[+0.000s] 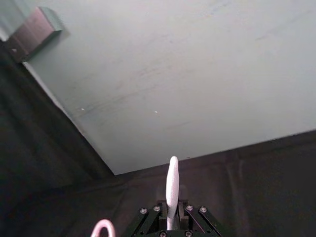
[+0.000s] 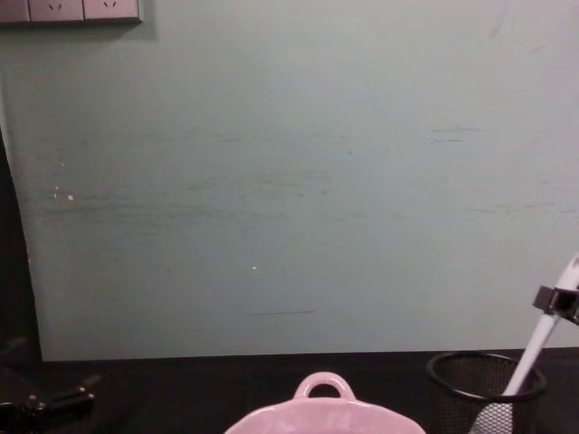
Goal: Use the one hand to pick up the spoon and stir the clear water in the bowl.
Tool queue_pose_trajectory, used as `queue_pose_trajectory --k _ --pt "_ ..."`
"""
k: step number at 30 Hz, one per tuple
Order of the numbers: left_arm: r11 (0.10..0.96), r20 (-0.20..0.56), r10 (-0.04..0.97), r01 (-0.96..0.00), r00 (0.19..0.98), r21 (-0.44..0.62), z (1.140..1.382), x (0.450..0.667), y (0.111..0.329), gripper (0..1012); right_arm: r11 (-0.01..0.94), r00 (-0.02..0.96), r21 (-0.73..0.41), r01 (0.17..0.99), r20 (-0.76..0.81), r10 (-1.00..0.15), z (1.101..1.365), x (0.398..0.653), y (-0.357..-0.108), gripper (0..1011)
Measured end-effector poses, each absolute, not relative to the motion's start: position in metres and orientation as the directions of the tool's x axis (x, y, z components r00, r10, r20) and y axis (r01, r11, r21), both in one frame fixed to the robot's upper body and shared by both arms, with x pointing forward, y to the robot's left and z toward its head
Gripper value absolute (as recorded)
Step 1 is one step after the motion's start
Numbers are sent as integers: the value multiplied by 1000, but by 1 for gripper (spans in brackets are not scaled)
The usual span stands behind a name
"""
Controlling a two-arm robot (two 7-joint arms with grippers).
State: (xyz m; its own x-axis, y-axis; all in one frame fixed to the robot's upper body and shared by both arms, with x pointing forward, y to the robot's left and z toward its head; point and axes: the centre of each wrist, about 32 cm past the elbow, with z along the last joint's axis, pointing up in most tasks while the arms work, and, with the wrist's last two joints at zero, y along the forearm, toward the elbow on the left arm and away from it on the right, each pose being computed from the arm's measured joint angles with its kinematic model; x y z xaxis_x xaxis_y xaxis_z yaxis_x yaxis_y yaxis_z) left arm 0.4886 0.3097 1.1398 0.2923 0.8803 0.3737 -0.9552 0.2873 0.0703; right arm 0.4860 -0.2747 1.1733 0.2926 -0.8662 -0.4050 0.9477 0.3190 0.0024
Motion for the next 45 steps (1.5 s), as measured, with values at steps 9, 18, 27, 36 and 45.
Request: queue_pose_trajectory --k 9,18,27,36,45 --pt "287 374 880 -955 292 70 1140 489 310 1011 399 396 46 916 -274 -877 1189 487 -275 127" --pt "287 374 880 -955 292 70 1140 489 310 1011 519 519 27 855 -65 -852 1225 491 -287 127" --pt "287 374 880 -955 292 70 1140 489 310 1011 610 609 0 792 62 -791 1270 499 -298 127" --pt "287 374 880 -955 292 70 1140 489 310 1011 657 654 -4 754 105 -749 1302 507 -292 127" --pt "287 374 880 -955 292 70 1140 489 310 1011 724 720 6 690 95 -687 1320 513 -272 127"
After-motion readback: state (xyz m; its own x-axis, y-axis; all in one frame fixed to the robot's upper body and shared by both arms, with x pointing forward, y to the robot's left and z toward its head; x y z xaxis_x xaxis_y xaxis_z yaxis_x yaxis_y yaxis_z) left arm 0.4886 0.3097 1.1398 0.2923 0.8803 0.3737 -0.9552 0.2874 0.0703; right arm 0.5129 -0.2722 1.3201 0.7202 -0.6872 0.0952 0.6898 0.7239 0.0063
